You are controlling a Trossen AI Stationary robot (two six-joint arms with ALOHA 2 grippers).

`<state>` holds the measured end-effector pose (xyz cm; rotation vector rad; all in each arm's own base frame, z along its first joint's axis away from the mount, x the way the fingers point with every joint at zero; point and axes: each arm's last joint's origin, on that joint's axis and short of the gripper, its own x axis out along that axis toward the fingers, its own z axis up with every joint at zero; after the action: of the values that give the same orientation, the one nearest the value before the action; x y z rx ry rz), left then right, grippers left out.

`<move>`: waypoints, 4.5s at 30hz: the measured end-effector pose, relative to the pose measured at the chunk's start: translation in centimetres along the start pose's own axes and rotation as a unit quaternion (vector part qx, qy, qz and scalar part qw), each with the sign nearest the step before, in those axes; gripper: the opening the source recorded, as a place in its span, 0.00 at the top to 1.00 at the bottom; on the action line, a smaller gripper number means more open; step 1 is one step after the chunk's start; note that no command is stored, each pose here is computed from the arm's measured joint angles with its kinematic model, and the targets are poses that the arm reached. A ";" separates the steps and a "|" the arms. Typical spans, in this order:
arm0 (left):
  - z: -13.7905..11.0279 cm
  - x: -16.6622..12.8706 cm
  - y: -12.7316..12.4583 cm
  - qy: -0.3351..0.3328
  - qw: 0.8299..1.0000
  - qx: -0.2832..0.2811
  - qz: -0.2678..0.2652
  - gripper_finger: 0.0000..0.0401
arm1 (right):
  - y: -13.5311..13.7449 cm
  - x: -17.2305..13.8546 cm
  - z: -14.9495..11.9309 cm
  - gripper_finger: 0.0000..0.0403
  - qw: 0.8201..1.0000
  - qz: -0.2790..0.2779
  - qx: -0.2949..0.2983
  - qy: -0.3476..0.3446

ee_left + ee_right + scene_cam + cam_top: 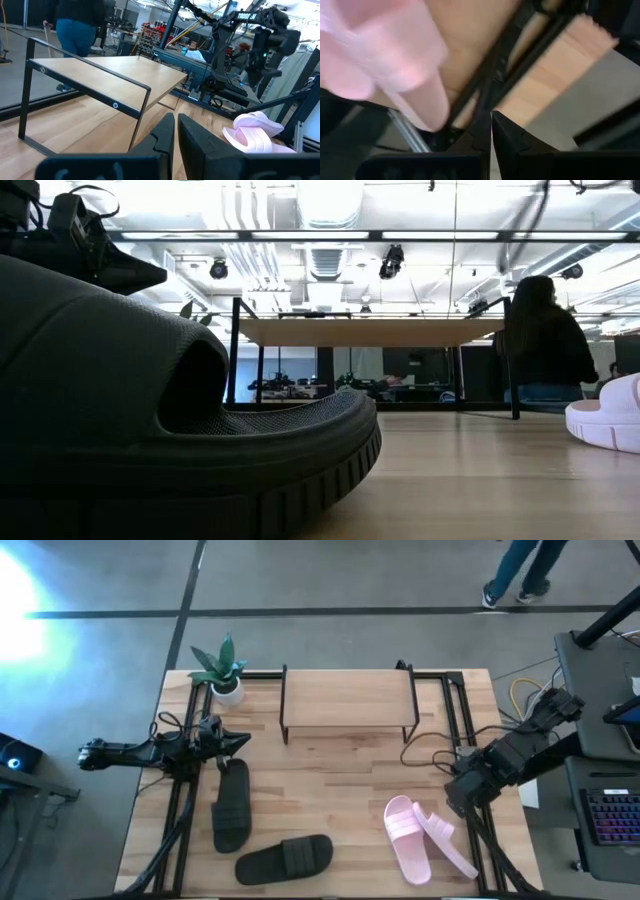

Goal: Pick and place slides into the shelf
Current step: Put the right pink slipper on the shelf

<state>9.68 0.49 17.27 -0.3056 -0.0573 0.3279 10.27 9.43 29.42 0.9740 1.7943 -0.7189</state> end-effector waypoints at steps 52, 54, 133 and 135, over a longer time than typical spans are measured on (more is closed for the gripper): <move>0.0 0.0 0.0 0.000 1.000 0.000 0.000 0.98 | 8.1 5.6 7.5 0.60 1.000 0.020 0.005 -0.004; 0.0 0.0 0.0 -0.001 1.000 0.000 0.000 0.98 | 8.4 6.0 7.8 0.59 1.000 0.012 -0.002 0.017; 0.0 0.0 0.0 -0.001 1.000 0.000 0.000 0.98 | 5.4 4.0 4.2 0.63 0.971 0.011 -0.001 0.239; 0.0 0.0 0.0 -0.001 1.000 0.000 0.000 0.98 | 5.2 4.0 3.8 0.64 0.971 0.009 0.000 0.238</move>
<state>9.68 0.49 17.29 -0.3059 -0.0586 0.3278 15.47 10.27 24.02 1.2366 2.1928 -0.4982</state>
